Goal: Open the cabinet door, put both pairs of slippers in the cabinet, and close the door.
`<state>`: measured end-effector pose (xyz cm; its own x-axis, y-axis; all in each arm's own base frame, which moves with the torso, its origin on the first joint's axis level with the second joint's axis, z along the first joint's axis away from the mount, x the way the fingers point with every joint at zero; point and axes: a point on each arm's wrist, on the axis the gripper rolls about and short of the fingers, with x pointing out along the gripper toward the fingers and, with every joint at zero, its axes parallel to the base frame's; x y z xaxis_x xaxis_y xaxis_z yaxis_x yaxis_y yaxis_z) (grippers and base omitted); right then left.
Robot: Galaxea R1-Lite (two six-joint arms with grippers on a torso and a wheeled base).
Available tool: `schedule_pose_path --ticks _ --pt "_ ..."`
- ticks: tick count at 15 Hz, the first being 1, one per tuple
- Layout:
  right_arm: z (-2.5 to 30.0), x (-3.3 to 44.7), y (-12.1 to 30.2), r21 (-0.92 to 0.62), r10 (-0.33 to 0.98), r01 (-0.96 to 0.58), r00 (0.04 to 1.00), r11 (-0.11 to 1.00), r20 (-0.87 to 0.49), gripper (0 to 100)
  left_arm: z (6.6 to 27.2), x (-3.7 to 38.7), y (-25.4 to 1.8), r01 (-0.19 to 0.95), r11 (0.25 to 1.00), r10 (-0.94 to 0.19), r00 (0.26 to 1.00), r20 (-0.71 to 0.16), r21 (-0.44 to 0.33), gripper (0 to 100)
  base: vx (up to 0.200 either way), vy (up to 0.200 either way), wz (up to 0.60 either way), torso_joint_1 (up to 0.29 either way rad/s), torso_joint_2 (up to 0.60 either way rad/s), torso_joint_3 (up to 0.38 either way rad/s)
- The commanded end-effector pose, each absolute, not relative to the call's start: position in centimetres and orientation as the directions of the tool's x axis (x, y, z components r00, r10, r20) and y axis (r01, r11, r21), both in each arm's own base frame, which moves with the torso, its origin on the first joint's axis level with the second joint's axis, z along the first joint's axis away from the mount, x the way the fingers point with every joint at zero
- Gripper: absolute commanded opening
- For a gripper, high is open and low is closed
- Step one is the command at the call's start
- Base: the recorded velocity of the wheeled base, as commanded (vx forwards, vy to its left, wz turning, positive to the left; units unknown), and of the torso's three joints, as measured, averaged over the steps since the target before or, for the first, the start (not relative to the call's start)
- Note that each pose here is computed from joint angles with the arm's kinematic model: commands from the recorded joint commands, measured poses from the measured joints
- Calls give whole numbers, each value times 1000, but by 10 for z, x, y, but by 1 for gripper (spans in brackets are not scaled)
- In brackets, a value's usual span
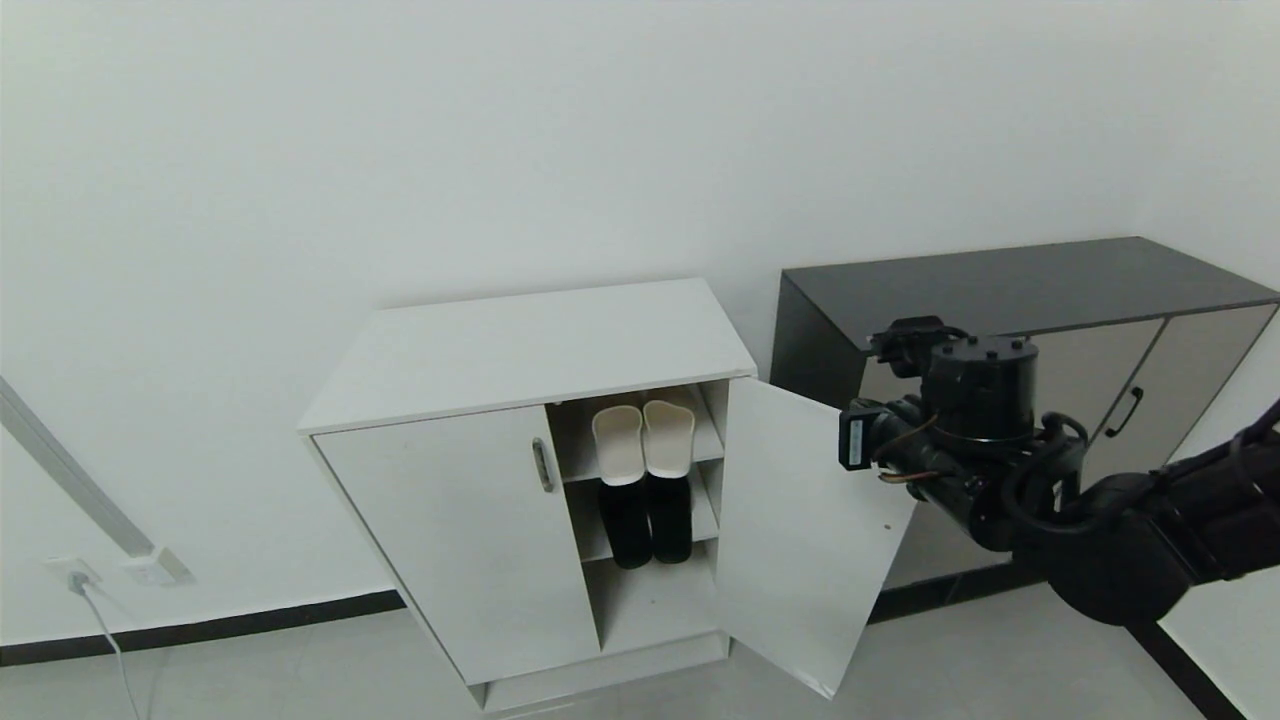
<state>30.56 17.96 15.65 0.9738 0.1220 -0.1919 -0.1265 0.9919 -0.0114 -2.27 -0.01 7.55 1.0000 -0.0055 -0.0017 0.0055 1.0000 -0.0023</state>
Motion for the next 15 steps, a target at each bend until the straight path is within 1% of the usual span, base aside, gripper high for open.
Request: schedule_pose_path --ticks 1,4,7,15 --pt "146 335 168 -12 92 -97 971 995 -219 0 76 -23 0 6 1000 -6 1000 -2 -3 0 0 0 0 0 0 0" --pt "145 368 155 -9 39 -42 973 999 -228 0 76 -23 0 5 1000 -5 1000 -2 -3 0 0 0 0 0 0 0" --pt "137 388 149 -1 44 -45 970 999 -238 0 76 -23 0 5 1000 -5 1000 -2 -3 0 0 0 0 0 0 0" --pt "114 413 149 -9 27 -30 964 1000 -264 0 76 -23 0 -8 1000 8 1000 -2 -5 0 0 0 0 0 0 0"
